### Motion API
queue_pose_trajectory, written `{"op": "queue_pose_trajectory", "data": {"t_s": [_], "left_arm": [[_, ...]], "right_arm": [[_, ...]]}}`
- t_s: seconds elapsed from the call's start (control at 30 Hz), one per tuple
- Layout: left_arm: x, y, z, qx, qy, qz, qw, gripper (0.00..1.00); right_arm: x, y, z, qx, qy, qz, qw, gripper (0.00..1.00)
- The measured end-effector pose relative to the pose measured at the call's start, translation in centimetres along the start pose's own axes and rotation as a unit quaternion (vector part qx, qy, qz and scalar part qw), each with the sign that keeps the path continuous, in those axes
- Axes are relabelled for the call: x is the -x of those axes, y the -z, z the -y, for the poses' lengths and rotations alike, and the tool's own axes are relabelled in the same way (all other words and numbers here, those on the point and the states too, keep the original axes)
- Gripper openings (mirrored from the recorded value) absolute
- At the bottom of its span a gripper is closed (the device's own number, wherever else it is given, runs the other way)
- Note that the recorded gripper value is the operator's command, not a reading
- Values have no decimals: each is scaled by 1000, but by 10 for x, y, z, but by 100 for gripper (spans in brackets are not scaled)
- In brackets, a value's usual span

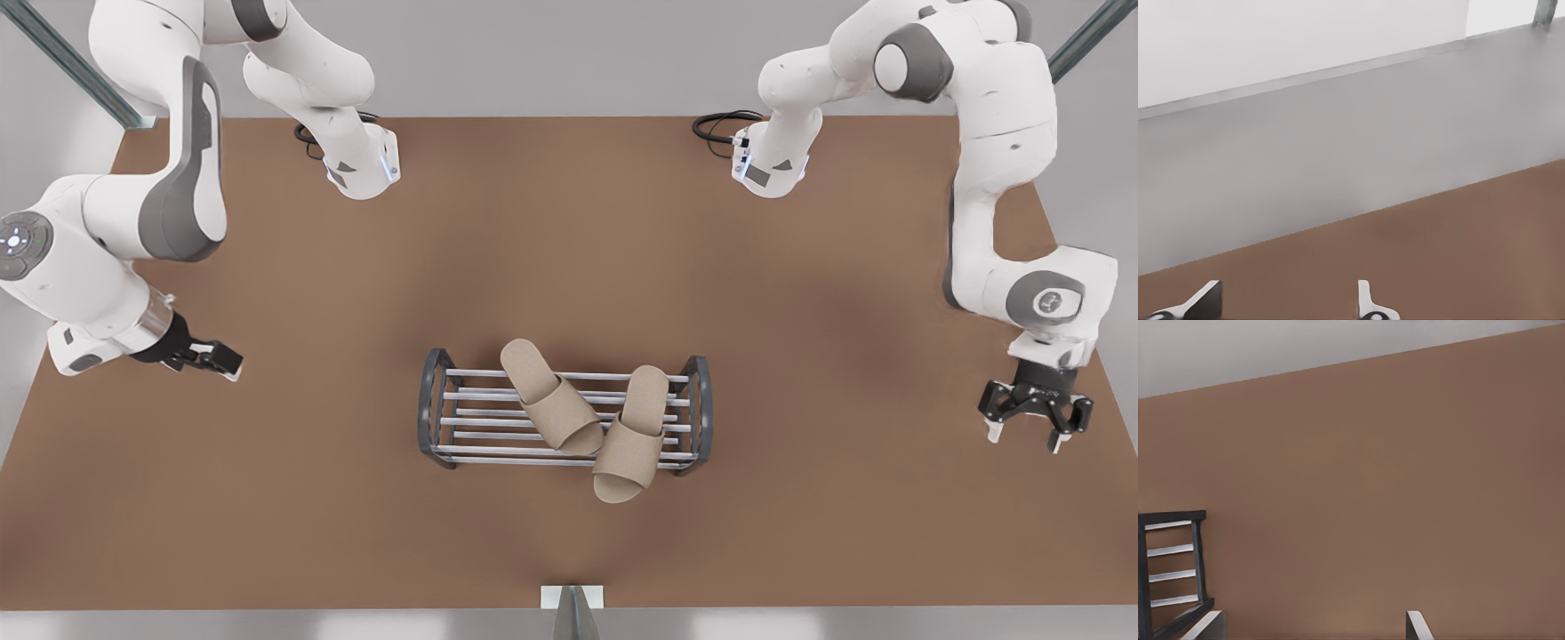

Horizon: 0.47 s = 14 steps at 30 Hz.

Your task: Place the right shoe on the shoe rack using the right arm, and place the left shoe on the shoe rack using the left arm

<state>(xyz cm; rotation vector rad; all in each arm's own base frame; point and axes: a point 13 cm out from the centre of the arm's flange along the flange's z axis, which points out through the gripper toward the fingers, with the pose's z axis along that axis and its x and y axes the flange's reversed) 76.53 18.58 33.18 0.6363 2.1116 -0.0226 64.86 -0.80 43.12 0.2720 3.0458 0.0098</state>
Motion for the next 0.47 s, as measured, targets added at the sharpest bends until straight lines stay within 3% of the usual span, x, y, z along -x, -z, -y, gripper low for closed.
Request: {"op": "queue_pose_trajectory", "data": {"t_s": [0.07,0.13,0.2,0.33,0.47], "left_arm": [[156,1,127,-161,-155,-12,975,100],[201,22,247,-255,-254,-111,926,100],[181,45,302,-291,-291,-232,882,100],[135,81,313,-293,-209,-399,843,100],[106,105,345,-265,-142,-501,812,100]], "right_arm": [[-3,1,-1,0,0,-4,1000,100],[-5,0,-1,0,-1,-9,1000,100],[-7,-2,0,-1,-3,-12,1000,100],[-8,-5,1,-2,-5,-18,1000,100],[-10,-6,1,-1,-5,-21,1000,100]]}}
